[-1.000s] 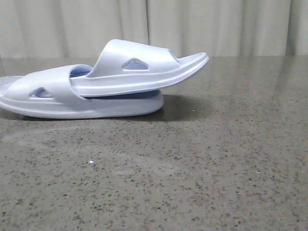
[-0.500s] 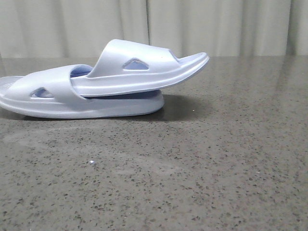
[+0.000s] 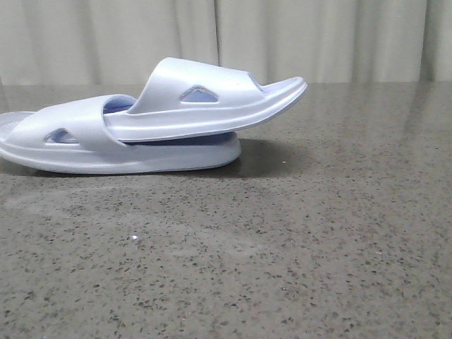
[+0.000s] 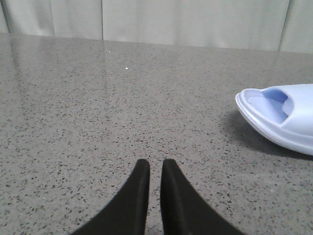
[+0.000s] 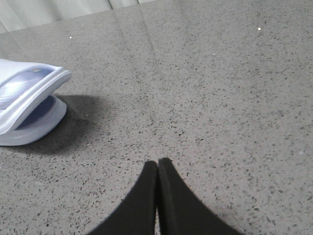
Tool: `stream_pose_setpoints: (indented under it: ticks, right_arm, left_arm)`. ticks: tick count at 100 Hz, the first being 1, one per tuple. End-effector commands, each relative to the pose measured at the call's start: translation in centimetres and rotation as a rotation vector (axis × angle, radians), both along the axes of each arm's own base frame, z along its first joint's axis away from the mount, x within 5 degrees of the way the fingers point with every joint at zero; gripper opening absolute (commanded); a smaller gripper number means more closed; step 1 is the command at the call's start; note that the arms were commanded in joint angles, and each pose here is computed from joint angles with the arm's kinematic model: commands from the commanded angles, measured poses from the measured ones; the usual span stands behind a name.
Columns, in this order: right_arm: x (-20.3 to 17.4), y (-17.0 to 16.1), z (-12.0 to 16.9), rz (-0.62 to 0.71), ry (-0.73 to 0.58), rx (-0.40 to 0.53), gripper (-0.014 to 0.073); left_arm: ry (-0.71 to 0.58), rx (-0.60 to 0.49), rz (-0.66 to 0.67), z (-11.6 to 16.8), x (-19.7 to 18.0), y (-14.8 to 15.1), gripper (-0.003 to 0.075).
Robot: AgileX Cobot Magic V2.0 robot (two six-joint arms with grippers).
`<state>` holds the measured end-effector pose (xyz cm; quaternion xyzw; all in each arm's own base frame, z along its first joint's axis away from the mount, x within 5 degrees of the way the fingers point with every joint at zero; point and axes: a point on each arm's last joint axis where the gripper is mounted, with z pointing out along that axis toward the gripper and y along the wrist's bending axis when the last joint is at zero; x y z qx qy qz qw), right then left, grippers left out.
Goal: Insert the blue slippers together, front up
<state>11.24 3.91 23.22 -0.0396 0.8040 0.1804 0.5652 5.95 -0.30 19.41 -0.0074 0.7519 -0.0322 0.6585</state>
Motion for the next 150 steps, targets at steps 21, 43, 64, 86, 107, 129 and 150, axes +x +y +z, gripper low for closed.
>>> stream_pose_setpoints:
  ticks: [21, 43, 64, 86, 107, 129, 150]
  right_arm:
    - [0.3, -0.9, 1.2, -0.076, -0.094, -0.107, -0.0081]
    - [-0.4, -2.2, 1.5, -0.162, -0.277, -0.201, -0.0081]
    - [-2.5, -3.4, -1.0, -0.239, -0.309, -0.228, -0.0081]
    - [-4.5, -4.2, -3.4, -0.348, -0.311, -0.257, -0.0081]
    - [-5.1, -4.4, -3.4, -0.384, -0.335, -0.269, -0.0081]
    - [-5.1, -4.4, -3.3, -0.385, -0.340, -0.269, -0.0081]
    - [-5.1, -4.4, -3.3, -0.385, -0.340, -0.269, -0.0081]
  left_arm:
    - [-0.049, -0.021, 0.001, 0.3, 0.2, 0.0, 0.0015]
    - [-0.049, -0.021, 0.001, 0.3, 0.2, 0.0, 0.0015]
    - [-0.049, -0.021, 0.001, 0.3, 0.2, 0.0, 0.0015]
    - [-0.049, -0.021, 0.001, 0.3, 0.2, 0.0, 0.0015]
    - [-0.049, -0.021, 0.001, 0.3, 0.2, 0.0, 0.0015]
    - [-0.049, -0.021, 0.001, 0.3, 0.2, 0.0, 0.0015]
    - [-0.049, -0.021, 0.001, 0.3, 0.2, 0.0, 0.0015]
